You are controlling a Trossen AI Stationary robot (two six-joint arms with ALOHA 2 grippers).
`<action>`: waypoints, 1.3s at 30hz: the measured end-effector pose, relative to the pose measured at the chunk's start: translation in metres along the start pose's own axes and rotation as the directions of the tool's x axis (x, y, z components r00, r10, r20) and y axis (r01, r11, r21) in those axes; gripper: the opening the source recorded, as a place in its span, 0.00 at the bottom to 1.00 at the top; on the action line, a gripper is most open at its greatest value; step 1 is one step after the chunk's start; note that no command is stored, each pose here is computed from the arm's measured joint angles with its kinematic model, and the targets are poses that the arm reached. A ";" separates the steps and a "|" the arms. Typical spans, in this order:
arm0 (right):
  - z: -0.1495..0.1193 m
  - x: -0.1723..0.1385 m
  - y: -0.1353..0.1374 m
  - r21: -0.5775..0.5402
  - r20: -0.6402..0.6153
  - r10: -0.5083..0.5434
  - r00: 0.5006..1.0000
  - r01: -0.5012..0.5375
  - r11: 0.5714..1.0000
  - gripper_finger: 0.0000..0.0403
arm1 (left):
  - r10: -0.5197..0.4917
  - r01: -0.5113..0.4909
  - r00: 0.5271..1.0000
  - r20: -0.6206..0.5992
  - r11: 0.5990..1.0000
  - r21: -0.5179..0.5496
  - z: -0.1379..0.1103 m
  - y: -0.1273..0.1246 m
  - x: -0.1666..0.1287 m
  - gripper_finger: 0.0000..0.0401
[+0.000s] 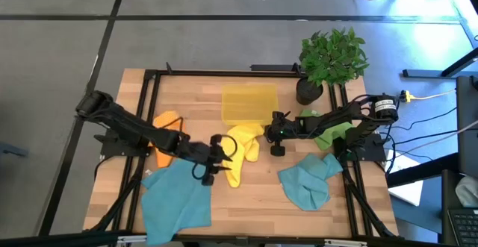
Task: Fold microfiber towels
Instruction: Fold the yellow microfiber towel
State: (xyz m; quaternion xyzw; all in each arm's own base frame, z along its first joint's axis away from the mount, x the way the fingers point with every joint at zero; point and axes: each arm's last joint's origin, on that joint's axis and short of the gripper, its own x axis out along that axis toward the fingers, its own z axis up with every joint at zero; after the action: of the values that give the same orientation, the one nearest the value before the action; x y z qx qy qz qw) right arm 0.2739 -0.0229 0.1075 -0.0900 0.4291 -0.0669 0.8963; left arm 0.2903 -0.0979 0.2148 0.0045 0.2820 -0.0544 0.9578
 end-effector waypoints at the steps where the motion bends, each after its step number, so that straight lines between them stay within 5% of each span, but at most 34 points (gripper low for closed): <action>1: 0.000 0.000 0.000 0.000 0.000 0.000 1.000 0.000 1.000 0.01 | 0.001 -0.001 1.000 -0.004 1.000 0.008 0.000 -0.004 0.003 0.33; 15: 0.000 0.000 0.000 0.018 0.004 0.000 1.000 0.000 1.000 0.01 | 0.008 0.001 0.994 -0.107 0.996 0.086 -0.018 -0.045 0.048 0.34; 39: 0.003 0.000 0.000 0.025 0.016 0.041 0.999 -0.041 0.999 0.01 | -0.070 0.058 0.981 -0.180 0.996 -0.070 -0.043 -0.049 0.078 0.40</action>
State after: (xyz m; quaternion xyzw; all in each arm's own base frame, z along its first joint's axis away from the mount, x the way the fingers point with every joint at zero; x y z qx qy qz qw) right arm 0.2764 -0.0224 0.1097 -0.0703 0.4229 -0.0532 0.9019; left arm 0.3264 -0.1532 0.1375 -0.0307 0.3701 -0.0754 0.9254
